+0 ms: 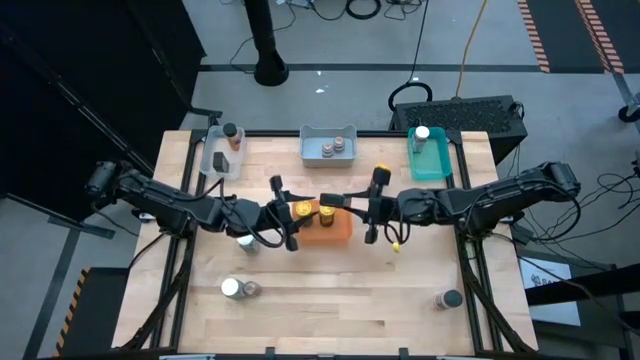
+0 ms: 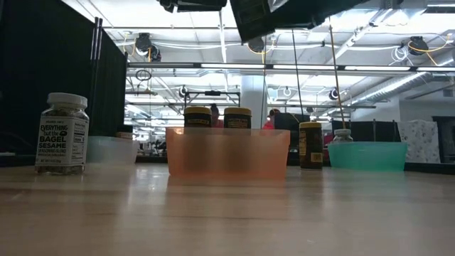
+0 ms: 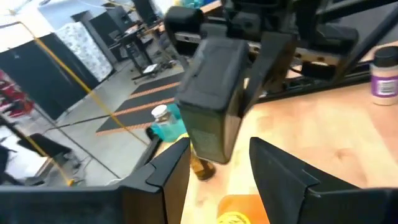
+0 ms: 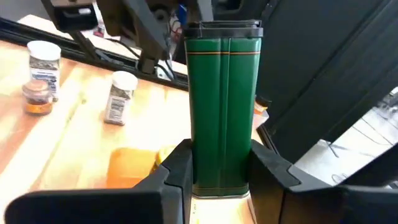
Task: Sort spices by type
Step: Put the black seasoning can into the transparent bin
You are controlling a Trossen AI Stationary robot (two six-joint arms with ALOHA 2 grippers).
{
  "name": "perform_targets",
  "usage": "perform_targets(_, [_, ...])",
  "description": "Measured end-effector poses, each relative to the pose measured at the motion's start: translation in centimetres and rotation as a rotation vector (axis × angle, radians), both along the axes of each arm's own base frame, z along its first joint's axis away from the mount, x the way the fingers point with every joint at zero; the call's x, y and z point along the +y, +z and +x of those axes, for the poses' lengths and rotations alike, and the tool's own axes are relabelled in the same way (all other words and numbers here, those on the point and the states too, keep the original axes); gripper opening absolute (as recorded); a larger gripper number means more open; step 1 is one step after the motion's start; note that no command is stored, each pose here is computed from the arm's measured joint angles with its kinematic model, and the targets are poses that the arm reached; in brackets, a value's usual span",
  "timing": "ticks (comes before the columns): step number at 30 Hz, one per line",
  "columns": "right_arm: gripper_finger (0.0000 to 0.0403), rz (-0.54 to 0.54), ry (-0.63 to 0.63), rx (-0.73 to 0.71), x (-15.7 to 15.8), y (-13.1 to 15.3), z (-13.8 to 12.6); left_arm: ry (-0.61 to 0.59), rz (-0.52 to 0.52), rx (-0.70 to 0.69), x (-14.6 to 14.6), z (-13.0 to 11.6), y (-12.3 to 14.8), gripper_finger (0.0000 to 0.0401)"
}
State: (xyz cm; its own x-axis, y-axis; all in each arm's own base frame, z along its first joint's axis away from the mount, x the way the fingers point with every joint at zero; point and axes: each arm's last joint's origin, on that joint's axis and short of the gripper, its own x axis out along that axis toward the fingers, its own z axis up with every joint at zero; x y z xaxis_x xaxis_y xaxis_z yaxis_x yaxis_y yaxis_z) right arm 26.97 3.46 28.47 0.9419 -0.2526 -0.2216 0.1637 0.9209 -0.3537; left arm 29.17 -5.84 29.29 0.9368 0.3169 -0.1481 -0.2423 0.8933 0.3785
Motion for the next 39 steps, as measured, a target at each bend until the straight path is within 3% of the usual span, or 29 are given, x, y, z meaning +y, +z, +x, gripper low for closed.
perform_targets(10, [0.0091,0.012,-0.008,0.03,-0.4,-0.4,0.0,0.018,0.071,-0.021,0.8,0.2,0.6,0.0212])
perform_targets(12, [0.0091,0.024,0.02,0.031,-0.4,-0.4,0.1,-0.021,0.101,-0.011,1.3,0.3,0.7,0.0215])
perform_targets(16, [0.0091,0.053,0.036,0.034,-0.6,-0.4,0.1,-0.169,0.064,0.009,2.4,0.8,1.1,0.0215])
perform_targets(18, [0.0091,0.059,0.03,0.048,-0.7,-0.6,0.1,-0.189,0.053,0.024,2.7,1.0,1.9,0.0215])
perform_targets(25, [0.0091,0.074,0.006,0.091,-1.2,-1.0,0.0,-0.038,0.082,0.086,3.2,1.0,3.4,0.0215])
perform_targets(30, [0.0091,0.087,-0.017,0.111,-1.7,-1.3,-0.1,-0.037,0.007,0.099,3.0,0.9,3.0,0.0215])
perform_targets(33, [0.0091,0.101,-0.029,0.127,-1.8,-1.5,-0.1,-0.104,-0.093,0.197,2.7,0.6,2.7,0.0215])
perform_targets(35, [0.0091,0.101,-0.029,0.125,-1.8,-1.4,-0.1,-0.079,-0.159,0.259,2.9,0.7,3.1,0.0215])
perform_targets(39, [0.0091,0.098,-0.028,0.121,-1.8,-1.4,-0.1,-0.019,-0.133,0.309,3.2,0.9,4.4,0.0215])
